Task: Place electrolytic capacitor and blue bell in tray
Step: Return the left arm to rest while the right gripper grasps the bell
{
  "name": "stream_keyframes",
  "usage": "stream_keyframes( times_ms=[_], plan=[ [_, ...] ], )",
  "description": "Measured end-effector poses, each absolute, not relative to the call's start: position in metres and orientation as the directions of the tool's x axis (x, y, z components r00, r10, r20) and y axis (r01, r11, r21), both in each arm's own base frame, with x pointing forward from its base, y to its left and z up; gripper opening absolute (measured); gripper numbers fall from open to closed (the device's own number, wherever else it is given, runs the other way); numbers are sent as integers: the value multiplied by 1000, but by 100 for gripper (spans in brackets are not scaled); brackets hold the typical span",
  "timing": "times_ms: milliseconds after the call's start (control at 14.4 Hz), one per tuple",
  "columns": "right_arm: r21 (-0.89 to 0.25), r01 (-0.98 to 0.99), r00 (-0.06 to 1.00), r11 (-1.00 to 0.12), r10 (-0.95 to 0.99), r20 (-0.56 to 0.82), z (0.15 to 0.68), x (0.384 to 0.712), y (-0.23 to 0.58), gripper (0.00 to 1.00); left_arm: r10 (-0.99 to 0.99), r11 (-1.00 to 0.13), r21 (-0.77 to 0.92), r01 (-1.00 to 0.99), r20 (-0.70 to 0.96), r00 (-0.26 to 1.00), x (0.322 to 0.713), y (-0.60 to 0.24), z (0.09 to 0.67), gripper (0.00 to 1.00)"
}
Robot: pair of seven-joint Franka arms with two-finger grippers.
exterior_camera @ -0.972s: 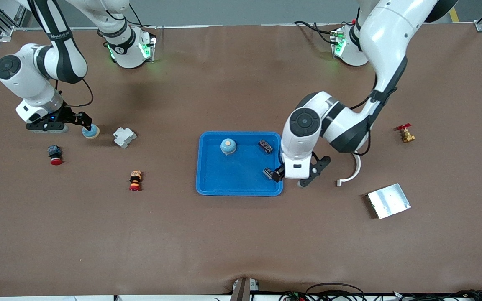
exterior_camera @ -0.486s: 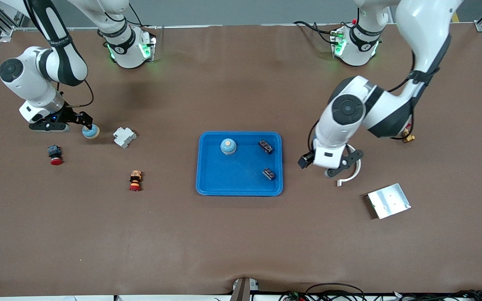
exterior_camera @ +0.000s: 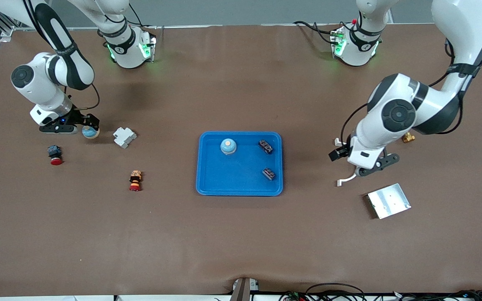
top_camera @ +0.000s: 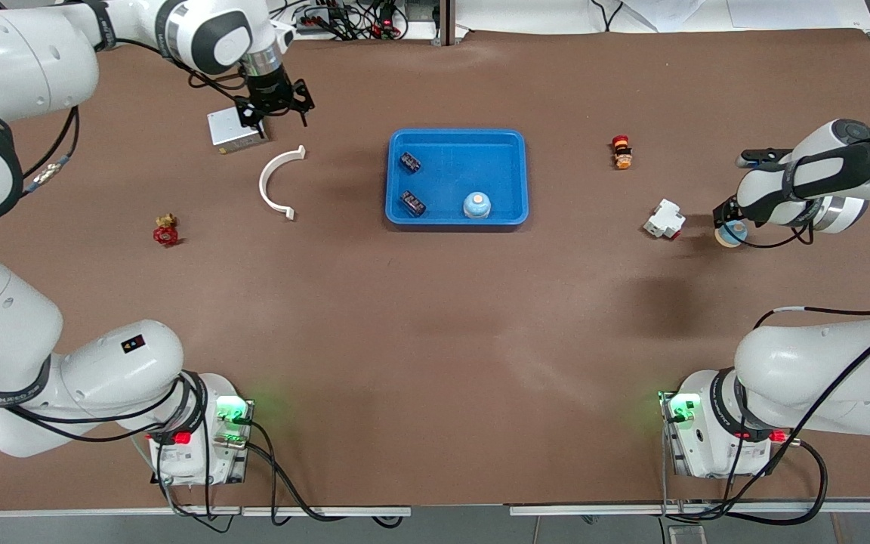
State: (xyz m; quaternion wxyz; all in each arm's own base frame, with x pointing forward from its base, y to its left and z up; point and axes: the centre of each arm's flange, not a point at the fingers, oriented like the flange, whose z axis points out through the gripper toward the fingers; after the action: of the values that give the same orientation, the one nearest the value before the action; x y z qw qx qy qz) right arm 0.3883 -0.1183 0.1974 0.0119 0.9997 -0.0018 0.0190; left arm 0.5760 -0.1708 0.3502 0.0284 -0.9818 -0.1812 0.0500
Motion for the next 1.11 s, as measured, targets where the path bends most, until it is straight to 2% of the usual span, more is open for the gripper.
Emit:
stream_keyframes(
  times_ms=[556, 1111],
  plan=[
    [18, -3, 1000, -1000, -3, 31, 184, 386, -117, 100, 253, -967, -70, 245, -149, 956, 593, -39, 347, 100],
    [18, 4, 999, -1000, 4, 32, 184, 386, -117, 100, 198, -980, -66, 189, -166, 966, 595, -24, 355, 100]
  ],
)
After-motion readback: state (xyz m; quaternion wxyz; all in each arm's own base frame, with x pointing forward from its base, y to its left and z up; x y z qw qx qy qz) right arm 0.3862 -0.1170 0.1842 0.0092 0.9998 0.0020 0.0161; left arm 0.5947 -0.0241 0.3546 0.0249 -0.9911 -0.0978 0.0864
